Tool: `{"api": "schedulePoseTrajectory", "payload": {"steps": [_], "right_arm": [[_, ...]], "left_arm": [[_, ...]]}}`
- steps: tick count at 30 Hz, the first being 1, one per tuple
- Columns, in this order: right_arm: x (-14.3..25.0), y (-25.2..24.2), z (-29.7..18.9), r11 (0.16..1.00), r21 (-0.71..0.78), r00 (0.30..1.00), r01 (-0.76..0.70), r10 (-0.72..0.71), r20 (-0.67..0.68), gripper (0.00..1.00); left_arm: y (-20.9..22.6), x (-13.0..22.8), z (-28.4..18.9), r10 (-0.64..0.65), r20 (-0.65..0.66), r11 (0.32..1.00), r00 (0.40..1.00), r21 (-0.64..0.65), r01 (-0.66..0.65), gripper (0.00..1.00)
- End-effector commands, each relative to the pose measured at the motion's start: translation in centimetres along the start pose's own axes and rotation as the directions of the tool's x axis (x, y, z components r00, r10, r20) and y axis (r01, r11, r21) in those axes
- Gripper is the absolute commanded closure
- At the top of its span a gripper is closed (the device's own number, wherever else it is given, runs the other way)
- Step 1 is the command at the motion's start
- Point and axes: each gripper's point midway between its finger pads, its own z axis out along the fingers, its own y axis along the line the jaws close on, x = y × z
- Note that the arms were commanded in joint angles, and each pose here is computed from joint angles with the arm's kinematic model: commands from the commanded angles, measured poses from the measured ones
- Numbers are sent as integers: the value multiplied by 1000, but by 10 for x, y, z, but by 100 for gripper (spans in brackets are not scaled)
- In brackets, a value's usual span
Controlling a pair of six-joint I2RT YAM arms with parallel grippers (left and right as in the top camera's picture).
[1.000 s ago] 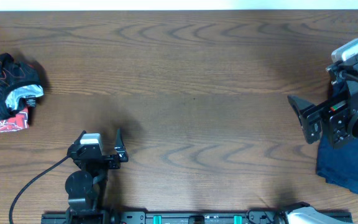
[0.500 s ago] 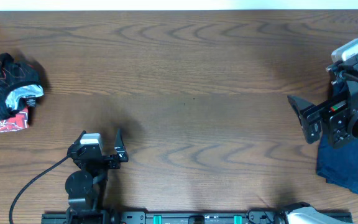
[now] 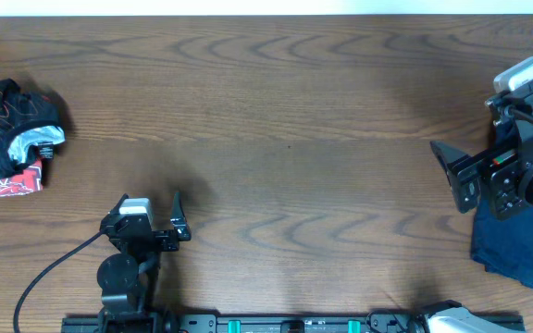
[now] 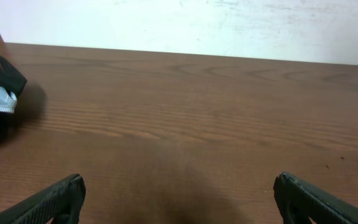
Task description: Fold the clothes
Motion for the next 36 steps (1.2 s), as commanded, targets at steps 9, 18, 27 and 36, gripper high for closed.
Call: {"api": "schedulePoseTrajectory", "payload": {"steps": [9, 18, 27, 36], "right_arm": [[-8, 0, -51, 992, 26, 969, -126, 117, 216, 16], [41, 19, -50, 991, 2, 909, -136, 124, 399, 19], [102, 53, 11, 991, -96, 825, -96, 133, 549, 19], [154, 67, 68, 968, -181, 778, -172, 247, 578, 22]], "left_arm": [[-1, 12, 3, -10, -23, 1000, 1000, 7, 10, 2], [-1, 12, 3, -10, -23, 1000, 1000, 7, 10, 2], [-1, 12, 3, -10, -23, 1000, 1000, 7, 10, 2], [-1, 12, 3, -10, -23, 1000, 1000, 7, 10, 2]]}}
